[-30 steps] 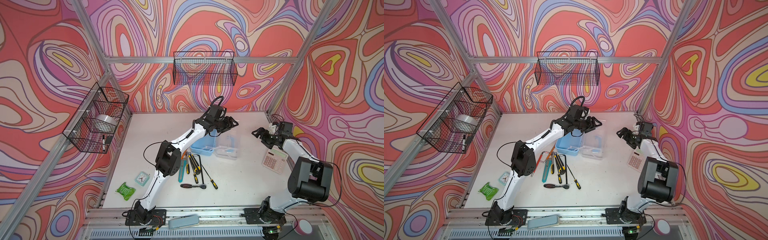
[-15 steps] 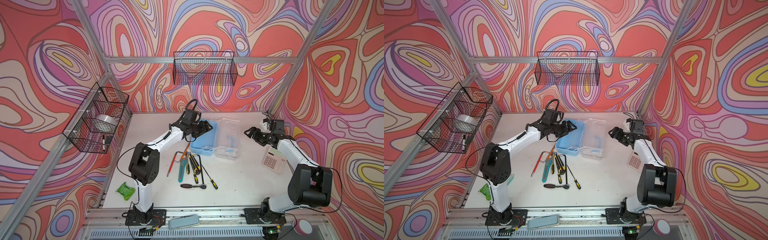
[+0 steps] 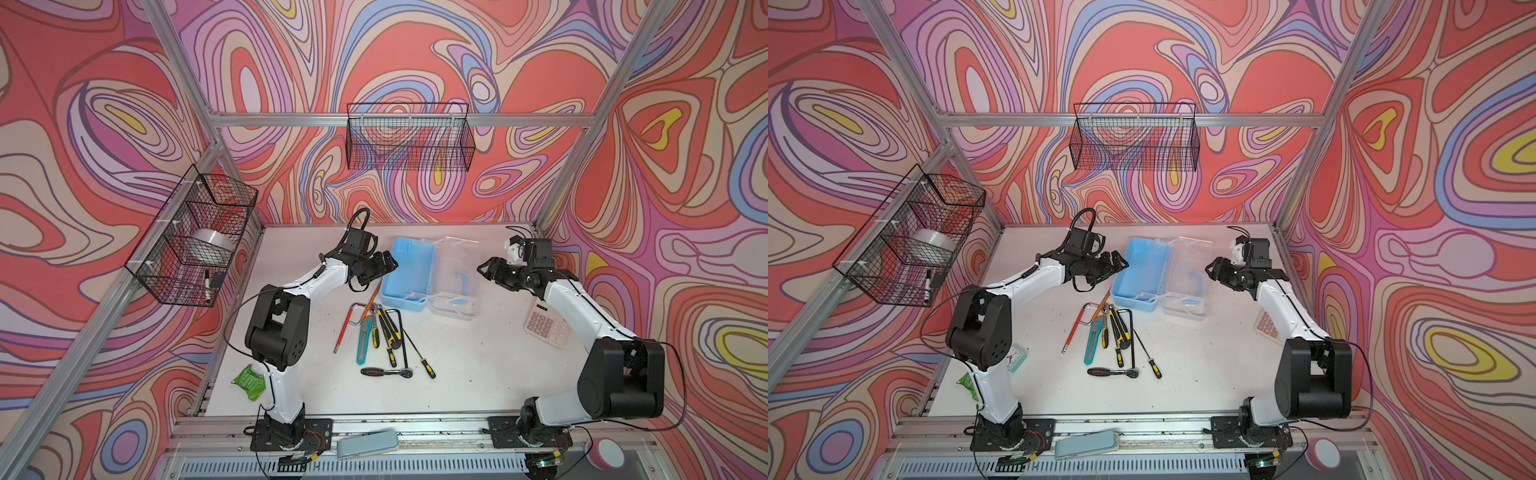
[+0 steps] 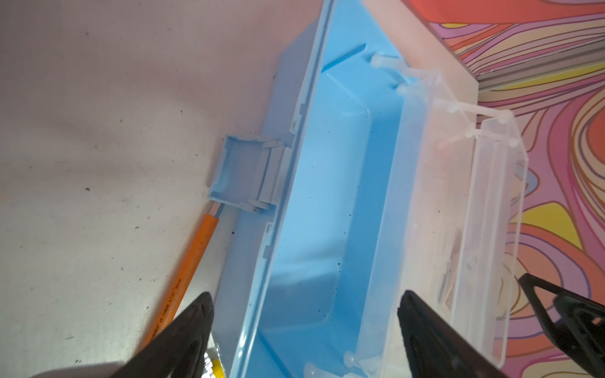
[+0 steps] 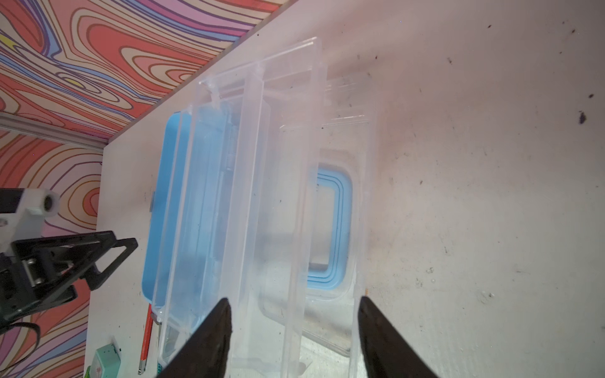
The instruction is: Pack the tool kit
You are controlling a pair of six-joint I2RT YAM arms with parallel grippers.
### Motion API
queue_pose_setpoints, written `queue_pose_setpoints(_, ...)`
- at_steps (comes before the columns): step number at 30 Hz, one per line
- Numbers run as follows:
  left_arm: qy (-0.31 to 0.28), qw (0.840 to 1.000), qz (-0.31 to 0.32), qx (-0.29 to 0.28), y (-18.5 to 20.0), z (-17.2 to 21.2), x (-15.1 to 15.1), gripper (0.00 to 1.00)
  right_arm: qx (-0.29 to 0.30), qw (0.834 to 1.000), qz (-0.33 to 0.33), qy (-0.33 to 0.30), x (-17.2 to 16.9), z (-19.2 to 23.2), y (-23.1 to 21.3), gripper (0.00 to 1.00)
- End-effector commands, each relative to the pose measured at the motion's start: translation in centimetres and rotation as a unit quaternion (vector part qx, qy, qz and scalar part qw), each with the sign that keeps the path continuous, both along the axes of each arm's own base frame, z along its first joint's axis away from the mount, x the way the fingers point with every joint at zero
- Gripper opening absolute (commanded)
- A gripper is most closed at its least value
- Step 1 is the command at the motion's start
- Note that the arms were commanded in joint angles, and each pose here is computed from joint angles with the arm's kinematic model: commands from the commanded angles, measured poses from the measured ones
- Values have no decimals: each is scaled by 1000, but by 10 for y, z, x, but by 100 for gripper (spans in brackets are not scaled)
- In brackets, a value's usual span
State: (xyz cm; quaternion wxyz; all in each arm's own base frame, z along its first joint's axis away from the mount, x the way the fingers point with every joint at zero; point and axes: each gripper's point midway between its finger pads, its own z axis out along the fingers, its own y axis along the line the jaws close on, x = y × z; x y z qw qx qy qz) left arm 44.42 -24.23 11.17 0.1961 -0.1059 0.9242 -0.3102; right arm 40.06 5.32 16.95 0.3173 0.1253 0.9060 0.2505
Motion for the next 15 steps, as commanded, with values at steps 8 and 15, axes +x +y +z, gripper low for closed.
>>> queue_pose_setpoints(8,6,998,-58,-10,-49,-12,-11,77,-15,1000,1,-10,-7,12,-3,66)
queue_pose_setpoints(15,-1,995,-97,-32,-90,-7,-25,71,-37,999,-3,-13,-14,21,-8,68)
